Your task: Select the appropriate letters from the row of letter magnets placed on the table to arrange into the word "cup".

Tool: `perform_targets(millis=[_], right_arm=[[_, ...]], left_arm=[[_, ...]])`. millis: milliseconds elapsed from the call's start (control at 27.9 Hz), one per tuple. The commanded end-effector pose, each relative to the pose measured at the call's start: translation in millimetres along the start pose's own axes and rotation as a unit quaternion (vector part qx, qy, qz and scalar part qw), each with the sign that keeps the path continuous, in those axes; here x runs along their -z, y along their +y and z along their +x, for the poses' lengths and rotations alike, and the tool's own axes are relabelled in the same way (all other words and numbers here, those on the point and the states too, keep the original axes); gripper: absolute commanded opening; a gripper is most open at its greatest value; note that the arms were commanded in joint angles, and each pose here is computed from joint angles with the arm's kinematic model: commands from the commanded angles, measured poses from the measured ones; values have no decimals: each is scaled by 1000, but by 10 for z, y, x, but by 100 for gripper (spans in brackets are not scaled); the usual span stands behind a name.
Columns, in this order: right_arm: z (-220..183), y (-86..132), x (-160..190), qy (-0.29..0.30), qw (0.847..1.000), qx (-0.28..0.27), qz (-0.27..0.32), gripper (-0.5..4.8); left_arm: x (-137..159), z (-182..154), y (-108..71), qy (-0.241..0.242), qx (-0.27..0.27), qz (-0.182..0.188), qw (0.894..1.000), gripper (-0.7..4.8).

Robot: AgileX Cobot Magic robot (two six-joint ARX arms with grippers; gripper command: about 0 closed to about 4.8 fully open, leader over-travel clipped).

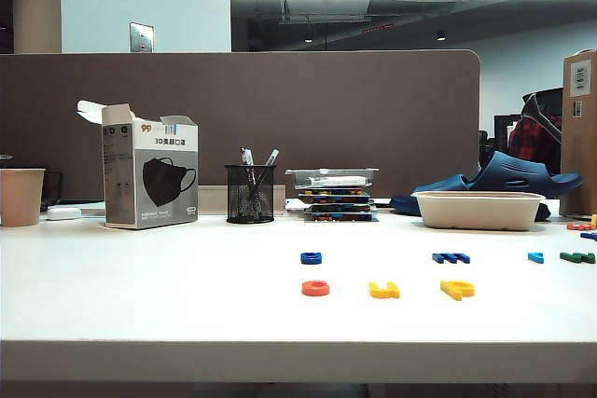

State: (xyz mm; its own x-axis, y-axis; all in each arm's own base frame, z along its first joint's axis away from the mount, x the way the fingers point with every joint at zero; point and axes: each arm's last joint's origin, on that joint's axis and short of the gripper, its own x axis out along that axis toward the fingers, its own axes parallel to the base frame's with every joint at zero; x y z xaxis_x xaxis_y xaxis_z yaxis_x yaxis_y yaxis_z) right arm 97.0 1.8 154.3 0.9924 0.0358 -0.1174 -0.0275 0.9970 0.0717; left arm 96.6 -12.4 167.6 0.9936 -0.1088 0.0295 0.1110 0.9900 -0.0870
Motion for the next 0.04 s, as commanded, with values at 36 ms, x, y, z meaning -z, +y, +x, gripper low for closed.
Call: perform_targets(millis=[36], right_arm=[[0, -1, 2, -10, 1000, 1, -1, -1]], left_arm=[[-15, -1, -2, -4, 2, 0, 1000, -5]])
